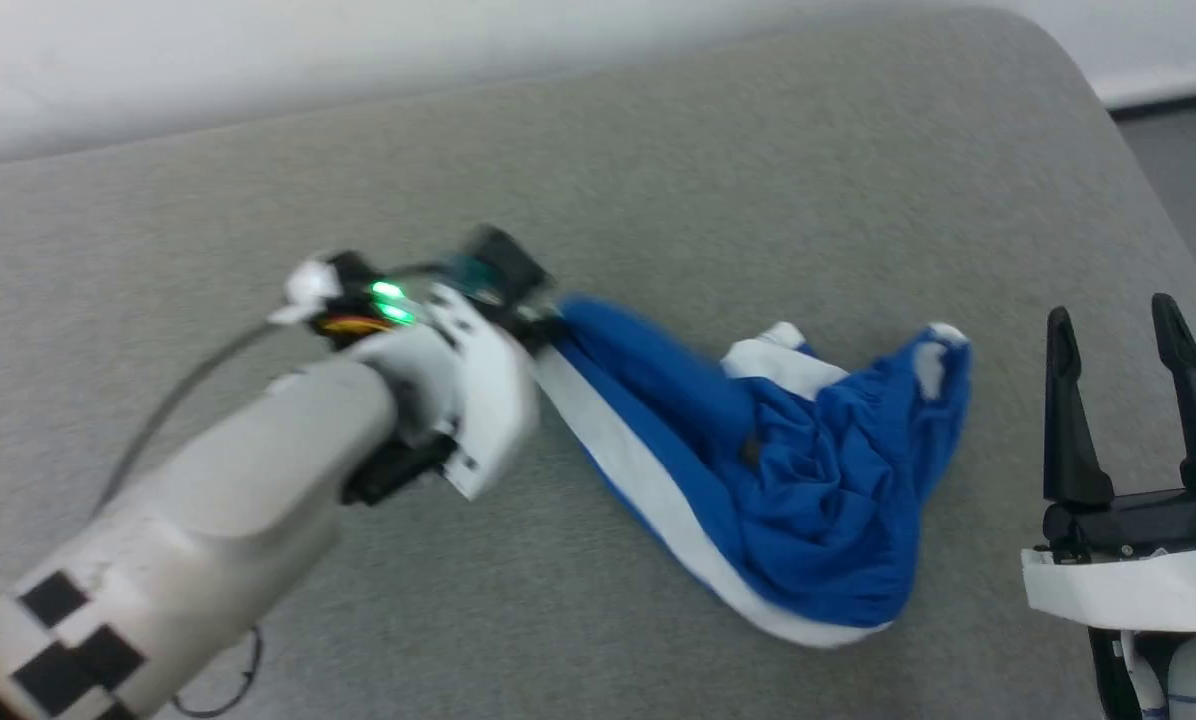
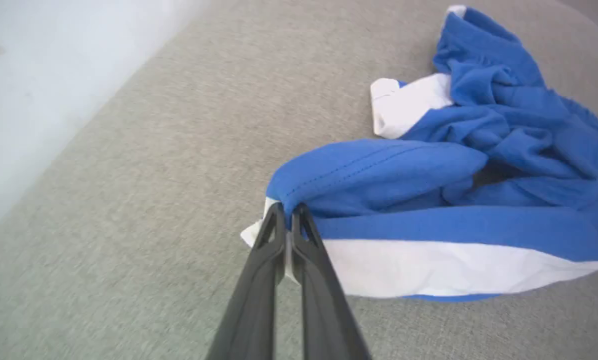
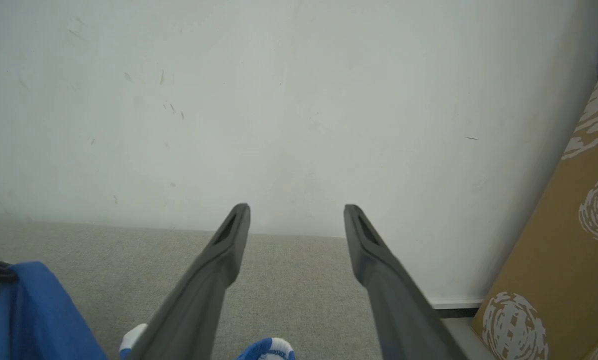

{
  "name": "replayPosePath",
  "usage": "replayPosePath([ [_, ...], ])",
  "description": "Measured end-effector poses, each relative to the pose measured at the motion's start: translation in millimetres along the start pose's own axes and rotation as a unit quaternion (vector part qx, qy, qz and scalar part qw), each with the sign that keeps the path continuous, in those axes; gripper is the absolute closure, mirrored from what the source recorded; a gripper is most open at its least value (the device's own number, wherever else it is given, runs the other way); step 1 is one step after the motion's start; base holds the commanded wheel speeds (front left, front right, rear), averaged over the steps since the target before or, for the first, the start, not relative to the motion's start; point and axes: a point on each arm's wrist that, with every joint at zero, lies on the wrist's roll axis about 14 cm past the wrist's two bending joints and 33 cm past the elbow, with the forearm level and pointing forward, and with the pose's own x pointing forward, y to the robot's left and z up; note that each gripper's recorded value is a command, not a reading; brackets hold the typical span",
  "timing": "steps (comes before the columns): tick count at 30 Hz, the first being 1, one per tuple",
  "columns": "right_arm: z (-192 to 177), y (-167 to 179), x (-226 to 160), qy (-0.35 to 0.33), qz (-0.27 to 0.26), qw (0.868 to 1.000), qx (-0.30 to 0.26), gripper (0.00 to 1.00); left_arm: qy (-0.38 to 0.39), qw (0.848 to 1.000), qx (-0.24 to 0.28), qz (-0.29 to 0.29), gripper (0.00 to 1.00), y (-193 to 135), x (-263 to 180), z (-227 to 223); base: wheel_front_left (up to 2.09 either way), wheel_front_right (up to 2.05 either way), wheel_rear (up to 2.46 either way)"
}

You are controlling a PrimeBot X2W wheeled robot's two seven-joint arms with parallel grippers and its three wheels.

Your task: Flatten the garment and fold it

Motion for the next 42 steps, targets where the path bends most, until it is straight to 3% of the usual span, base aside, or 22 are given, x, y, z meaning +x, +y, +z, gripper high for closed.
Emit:
replayPosePath([
  [5,9,23,7,-0.018,0.033,0.999,0.009,0.0,-0.031,0.986,-0.089,0.14,1.0,65,-56,-28,0.0,0.0,0.0],
  [9,13,34,9,-0.028,0.049,0.998,0.014,0.0,-0.018,0.955,-0.168,0.244,1.0,99,-110,-84,0.0,0.0,0.0],
  [14,9,40,6,-0.02,0.059,0.998,0.019,0.0,0.037,0.916,-0.229,0.326,1.0,103,-160,-160,0.0,0.0,0.0],
  [19,-1,46,3,-0.003,0.068,0.997,0.022,0.0,0.055,0.901,-0.264,0.34,1.0,88,-171,-191,0.0,0.0,0.0],
  [20,-1,47,3,-0.003,0.07,0.997,0.022,0.0,0.049,0.9,-0.265,0.341,0.86,86,-170,-189,0.0,0.0,0.0],
  [21,-1,47,2,-0.002,0.074,0.997,0.021,0.0,0.041,0.901,-0.264,0.342,0.23,85,-169,-187,0.0,0.0,0.0],
  [22,-1,49,2,-0.003,0.078,0.997,0.02,0.0,0.026,0.901,-0.264,0.343,0.0,83,-168,-183,0.0,0.0,0.0],
  [25,4,55,4,-0.013,0.101,0.995,0.008,0.0,-0.032,0.902,-0.241,0.358,0.0,86,-173,-164,0.0,0.0,0.0],
  [29,29,61,21,-0.056,0.137,0.989,-0.025,0.0,-0.118,0.889,-0.191,0.399,0.0,99,-194,-124,0.0,0.0,0.0],
  [33,27,83,34,-0.059,0.214,0.973,-0.067,0.0,-0.21,0.852,-0.139,0.459,0.0,112,-229,-65,0.0,0.0,0.0],
  [36,7,106,39,-0.004,0.285,0.954,-0.089,0.0,-0.256,0.82,-0.114,0.499,0.0,101,-254,-46,0.0,0.0,0.0],
  [38,-3,121,42,0.039,0.331,0.937,-0.106,0.0,-0.263,0.802,-0.113,0.525,0.0,90,-265,-51,0.0,0.0,0.0],
  [42,-44,130,33,0.171,0.402,0.885,-0.163,0.0,-0.268,0.77,-0.114,0.568,0.0,75,-283,-64,0.0,0.0,0.0],
])
